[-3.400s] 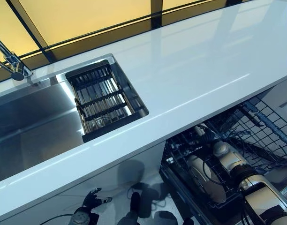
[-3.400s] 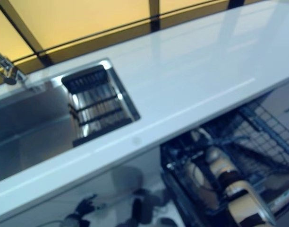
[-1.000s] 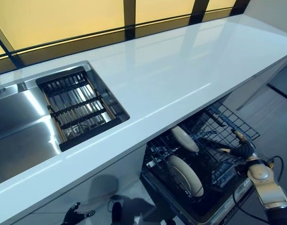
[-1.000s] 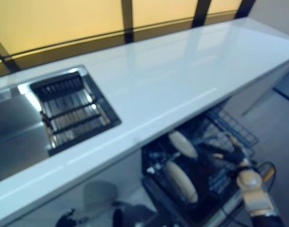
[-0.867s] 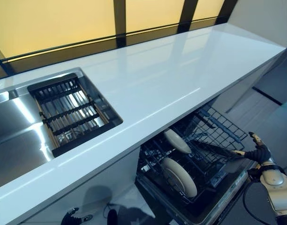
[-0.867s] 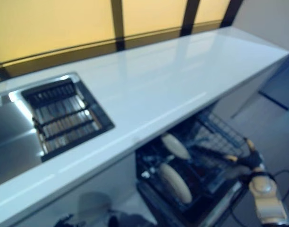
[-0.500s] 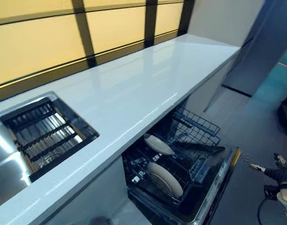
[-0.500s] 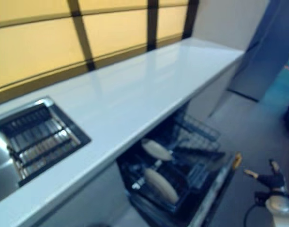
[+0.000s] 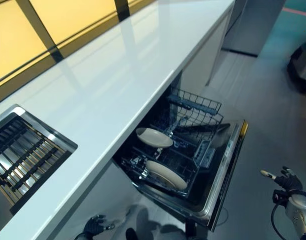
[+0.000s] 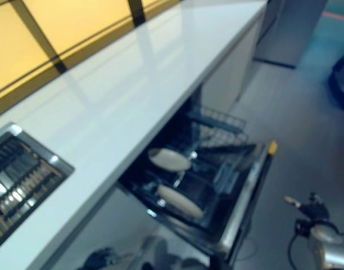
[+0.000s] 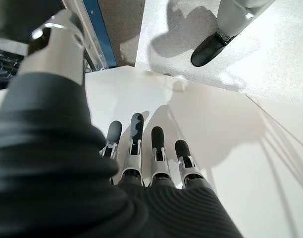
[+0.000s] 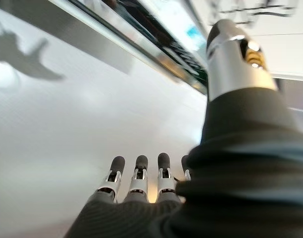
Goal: Take plates into dishwasher
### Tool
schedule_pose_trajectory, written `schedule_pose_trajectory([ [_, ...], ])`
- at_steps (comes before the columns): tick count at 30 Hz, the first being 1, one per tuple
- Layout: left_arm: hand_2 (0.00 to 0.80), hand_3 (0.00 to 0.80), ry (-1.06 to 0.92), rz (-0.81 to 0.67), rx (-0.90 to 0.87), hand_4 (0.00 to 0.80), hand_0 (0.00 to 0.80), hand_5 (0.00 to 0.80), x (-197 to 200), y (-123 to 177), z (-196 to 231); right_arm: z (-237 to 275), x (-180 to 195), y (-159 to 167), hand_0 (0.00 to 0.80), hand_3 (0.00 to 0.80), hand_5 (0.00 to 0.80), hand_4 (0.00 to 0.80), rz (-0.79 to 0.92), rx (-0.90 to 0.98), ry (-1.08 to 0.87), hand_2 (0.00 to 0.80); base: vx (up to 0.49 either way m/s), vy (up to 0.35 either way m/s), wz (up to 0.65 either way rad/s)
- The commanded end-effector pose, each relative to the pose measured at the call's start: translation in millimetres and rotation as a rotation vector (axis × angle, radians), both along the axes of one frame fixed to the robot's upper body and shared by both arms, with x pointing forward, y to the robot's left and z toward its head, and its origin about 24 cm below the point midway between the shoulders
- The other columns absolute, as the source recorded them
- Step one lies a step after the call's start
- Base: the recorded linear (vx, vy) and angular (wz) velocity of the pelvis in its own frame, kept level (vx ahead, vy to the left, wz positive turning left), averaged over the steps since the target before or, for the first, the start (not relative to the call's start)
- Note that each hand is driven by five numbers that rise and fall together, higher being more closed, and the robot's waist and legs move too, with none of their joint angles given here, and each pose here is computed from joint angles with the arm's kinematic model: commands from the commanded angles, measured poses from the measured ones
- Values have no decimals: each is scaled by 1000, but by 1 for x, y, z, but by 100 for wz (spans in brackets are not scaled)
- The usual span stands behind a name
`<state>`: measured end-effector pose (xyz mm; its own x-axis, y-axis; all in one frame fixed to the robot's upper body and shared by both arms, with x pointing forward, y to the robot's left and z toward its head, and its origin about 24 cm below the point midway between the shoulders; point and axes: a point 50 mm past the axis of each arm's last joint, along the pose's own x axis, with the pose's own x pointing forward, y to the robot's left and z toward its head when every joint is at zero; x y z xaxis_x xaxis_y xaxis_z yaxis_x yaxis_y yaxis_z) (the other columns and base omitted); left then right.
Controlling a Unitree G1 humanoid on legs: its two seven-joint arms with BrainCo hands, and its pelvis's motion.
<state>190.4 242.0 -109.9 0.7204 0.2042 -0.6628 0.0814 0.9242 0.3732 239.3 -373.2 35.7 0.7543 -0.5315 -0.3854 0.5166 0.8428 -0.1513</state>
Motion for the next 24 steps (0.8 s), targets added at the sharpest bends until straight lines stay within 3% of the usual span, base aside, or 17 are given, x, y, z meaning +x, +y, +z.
schedule_pose_trajectory([
  [1,0,0,-133,53,53,0,0,0,33,22,26,27,24,5,0,0,0,0,68,29,-155,0,-135,28,-12],
  [12,0,0,-222,-18,-3,0,0,0,58,-6,37,25,60,37,0,0,0,0,145,343,-334,0,-76,60,-4],
  [24,0,0,-240,-55,-67,0,0,0,57,-33,32,35,92,61,0,0,0,0,239,338,-316,0,6,96,3],
])
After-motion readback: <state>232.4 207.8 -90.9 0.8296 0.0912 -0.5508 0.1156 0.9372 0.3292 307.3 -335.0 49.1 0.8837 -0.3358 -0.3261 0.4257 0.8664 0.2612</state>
